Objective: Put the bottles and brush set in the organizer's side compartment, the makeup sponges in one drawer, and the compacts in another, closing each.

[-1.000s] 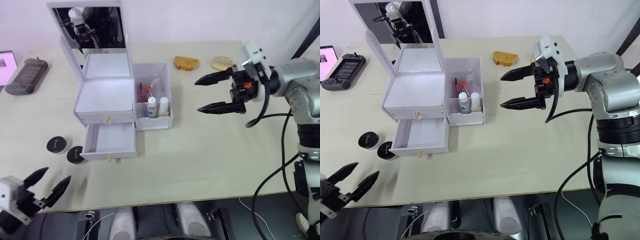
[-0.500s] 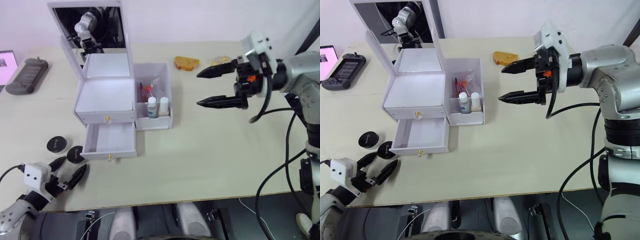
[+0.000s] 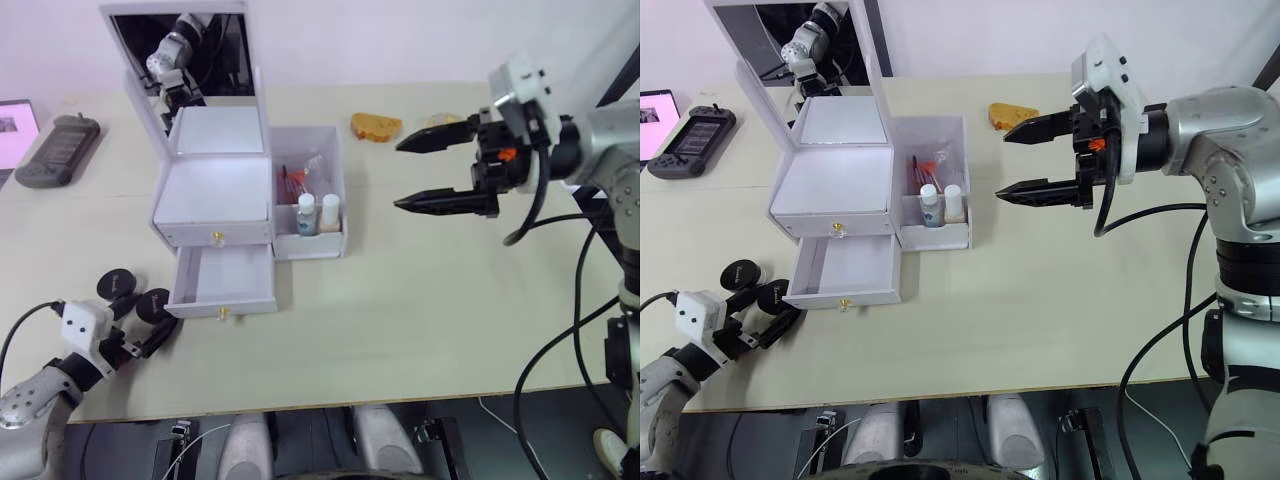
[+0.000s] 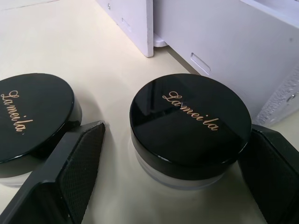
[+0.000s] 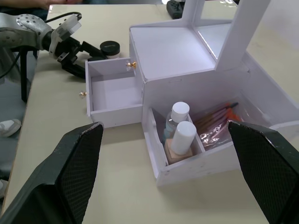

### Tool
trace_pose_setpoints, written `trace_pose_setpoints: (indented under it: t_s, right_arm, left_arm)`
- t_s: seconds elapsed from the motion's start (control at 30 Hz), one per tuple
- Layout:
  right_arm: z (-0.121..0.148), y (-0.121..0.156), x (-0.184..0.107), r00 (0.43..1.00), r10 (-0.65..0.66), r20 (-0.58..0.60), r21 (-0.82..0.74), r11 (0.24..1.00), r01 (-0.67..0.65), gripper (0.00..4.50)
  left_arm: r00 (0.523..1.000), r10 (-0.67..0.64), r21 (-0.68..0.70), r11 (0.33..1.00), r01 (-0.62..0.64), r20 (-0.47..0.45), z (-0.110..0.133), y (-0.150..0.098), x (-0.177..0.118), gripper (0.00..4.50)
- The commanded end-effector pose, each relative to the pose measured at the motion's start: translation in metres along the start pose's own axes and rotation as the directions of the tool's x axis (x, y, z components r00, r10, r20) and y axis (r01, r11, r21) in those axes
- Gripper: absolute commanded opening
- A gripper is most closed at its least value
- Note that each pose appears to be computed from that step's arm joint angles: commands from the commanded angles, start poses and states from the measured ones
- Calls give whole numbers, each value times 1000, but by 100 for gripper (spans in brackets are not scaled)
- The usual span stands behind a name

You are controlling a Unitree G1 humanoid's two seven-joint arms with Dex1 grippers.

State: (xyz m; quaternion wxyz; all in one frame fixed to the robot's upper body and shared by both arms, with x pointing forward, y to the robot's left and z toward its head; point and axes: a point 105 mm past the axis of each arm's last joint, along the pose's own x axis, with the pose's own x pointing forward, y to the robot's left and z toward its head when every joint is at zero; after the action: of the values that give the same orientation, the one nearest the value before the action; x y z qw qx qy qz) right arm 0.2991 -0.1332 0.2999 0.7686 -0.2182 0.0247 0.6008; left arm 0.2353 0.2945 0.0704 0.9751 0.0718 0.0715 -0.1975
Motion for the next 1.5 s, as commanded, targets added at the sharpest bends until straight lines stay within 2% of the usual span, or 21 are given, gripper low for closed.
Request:
trace_pose_setpoints:
  t_s: [0.03, 0.07, 0.13, 0.17, 0.23, 0.57, 0.77, 0.93, 1.07, 1.23, 1.5]
  right_arm:
    - [12, -1, -10, 999, -30, 25, -50, 998, 31, 450]
    - [12, -1, -9, 999, -30, 25, -51, 998, 32, 450]
    - [13, 0, -9, 999, -30, 25, -52, 998, 31, 450]
    - [13, 0, -9, 999, -30, 25, -52, 998, 32, 450]
    - [13, 1, -8, 999, -30, 26, -52, 998, 31, 450]
    - [14, -1, -3, 999, -9, 36, -59, 998, 11, 450]
    - [12, -2, 1, 999, 14, 45, -66, 998, -11, 450]
    - [13, 0, 3, 998, 27, 56, -73, 997, -23, 450]
    - [15, 4, 0, 998, 29, 53, -75, 997, -25, 450]
    - [14, 9, -7, 999, -2, 42, -54, 999, 5, 450]
    - [9, 16, -11, 998, -58, 27, -35, 998, 58, 450]
  left_arm:
    - [1000, -24, 19, 1000, 24, 13, 5, -3, 6, 445]
    - [1000, -25, 19, 1000, 25, 14, 6, -3, 7, 445]
    - [1000, -22, 17, 1000, 22, 17, 6, -3, 8, 393]
    - [1000, -21, 17, 1000, 21, 17, 6, -3, 8, 363]
    - [1000, -15, 19, 1000, 15, 14, 7, -2, 6, 271]
    - [999, 41, 22, 999, -41, 13, 19, 10, -34, 269]
    - [998, 8, 22, 1000, -9, 64, 51, 3, -49, 269]
    - [985, -131, 53, 991, 125, 112, 97, -17, -28, 269]
    - [970, -211, 90, 975, 201, 123, 118, -29, -5, 269]
    - [949, -312, 121, 945, 305, 40, 118, -38, 17, 269]
    - [931, -364, 121, 925, 360, 13, 114, -35, 40, 269]
